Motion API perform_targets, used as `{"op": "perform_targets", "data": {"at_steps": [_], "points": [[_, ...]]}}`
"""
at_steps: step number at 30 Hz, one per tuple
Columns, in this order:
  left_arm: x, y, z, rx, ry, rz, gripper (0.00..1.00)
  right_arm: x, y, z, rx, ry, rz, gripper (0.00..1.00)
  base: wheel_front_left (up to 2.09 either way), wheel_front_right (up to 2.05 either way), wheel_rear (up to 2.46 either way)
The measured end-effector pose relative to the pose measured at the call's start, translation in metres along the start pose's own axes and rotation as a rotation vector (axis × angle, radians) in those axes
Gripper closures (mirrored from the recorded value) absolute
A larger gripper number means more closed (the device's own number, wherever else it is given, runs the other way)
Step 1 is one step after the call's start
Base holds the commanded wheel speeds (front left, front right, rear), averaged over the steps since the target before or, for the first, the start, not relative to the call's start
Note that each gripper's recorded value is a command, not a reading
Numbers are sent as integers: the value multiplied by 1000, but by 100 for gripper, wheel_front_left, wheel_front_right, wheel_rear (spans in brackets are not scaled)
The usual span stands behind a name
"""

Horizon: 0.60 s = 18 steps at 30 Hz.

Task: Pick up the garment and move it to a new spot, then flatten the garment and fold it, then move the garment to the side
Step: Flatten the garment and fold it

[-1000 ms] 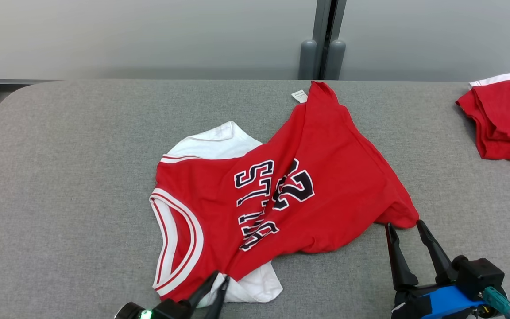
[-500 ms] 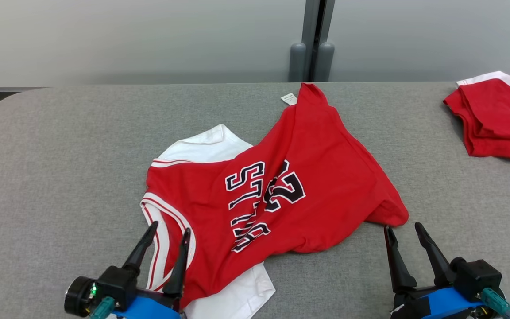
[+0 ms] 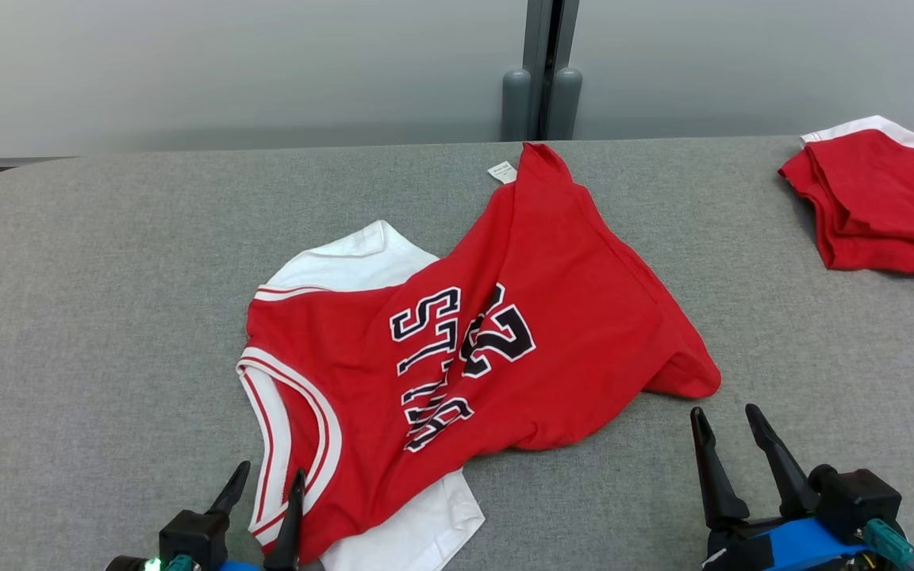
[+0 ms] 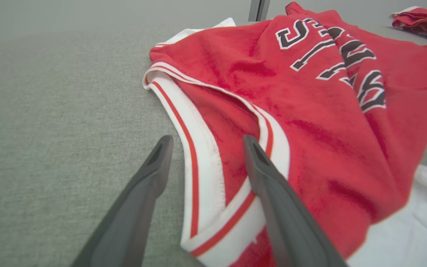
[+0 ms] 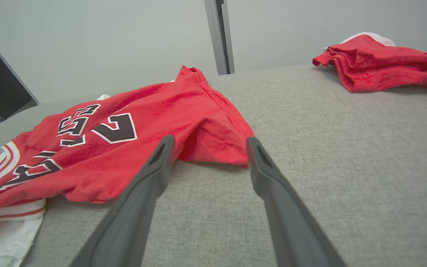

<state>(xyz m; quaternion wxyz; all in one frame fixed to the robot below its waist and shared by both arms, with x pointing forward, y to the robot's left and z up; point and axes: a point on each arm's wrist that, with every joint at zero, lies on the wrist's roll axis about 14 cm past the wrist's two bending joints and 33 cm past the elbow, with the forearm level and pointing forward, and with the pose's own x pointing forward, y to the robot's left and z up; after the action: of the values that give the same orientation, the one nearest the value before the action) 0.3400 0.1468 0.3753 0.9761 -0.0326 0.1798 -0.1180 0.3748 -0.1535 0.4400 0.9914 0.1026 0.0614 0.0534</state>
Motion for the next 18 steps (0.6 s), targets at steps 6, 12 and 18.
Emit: {"op": "perform_targets", "data": {"at_steps": [6, 12, 18], "points": [[-5, 2, -24, -18, 78, 13, 0, 0, 0, -3, 0, 8, 1, 0, 0, 0, 0], [2, -16, -29, -28, 105, -46, 0, -1, 0, -4, -1, 14, -1, 0, 0, 0, 0], [12, -19, -29, -5, 125, -83, 100, -3, -3, -3, -7, 11, -8, 0, 0, 0, 0]]}}
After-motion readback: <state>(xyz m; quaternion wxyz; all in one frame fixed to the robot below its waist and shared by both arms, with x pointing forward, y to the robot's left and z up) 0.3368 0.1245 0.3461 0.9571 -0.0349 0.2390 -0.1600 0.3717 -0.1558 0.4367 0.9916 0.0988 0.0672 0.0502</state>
